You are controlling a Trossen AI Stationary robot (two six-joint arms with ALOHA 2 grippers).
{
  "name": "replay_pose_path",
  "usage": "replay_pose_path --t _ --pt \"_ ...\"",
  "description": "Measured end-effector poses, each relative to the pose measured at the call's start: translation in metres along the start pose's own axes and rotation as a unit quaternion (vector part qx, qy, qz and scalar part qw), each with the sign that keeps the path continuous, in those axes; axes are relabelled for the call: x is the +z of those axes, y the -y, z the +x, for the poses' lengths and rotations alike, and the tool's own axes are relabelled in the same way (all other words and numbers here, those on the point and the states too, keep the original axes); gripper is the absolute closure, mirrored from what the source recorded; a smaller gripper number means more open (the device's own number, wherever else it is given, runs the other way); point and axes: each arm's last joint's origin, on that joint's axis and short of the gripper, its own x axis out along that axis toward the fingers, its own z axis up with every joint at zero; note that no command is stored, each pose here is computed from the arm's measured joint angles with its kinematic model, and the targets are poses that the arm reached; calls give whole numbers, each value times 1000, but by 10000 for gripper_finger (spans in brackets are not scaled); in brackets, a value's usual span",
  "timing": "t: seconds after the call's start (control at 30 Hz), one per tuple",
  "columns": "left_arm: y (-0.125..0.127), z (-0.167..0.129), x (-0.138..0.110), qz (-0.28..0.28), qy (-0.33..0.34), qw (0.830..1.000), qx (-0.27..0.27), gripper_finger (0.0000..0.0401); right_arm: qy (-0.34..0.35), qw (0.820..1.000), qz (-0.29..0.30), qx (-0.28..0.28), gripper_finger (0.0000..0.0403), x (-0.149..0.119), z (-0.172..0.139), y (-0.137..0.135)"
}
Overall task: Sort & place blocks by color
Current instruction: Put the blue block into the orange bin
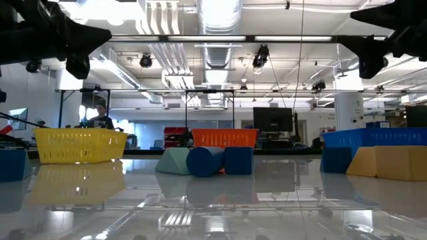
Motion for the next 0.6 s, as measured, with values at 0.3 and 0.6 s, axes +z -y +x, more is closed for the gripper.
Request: replay_pose_path --t 0.3,0.6 --pt "4 -2 18 -42 92 995 -24 390 44 999 -11 -6 174 8 1 -1" --pt "2 2 6 -74 56 996 -18 390 45 993 -71 -83 174 7 2 3"
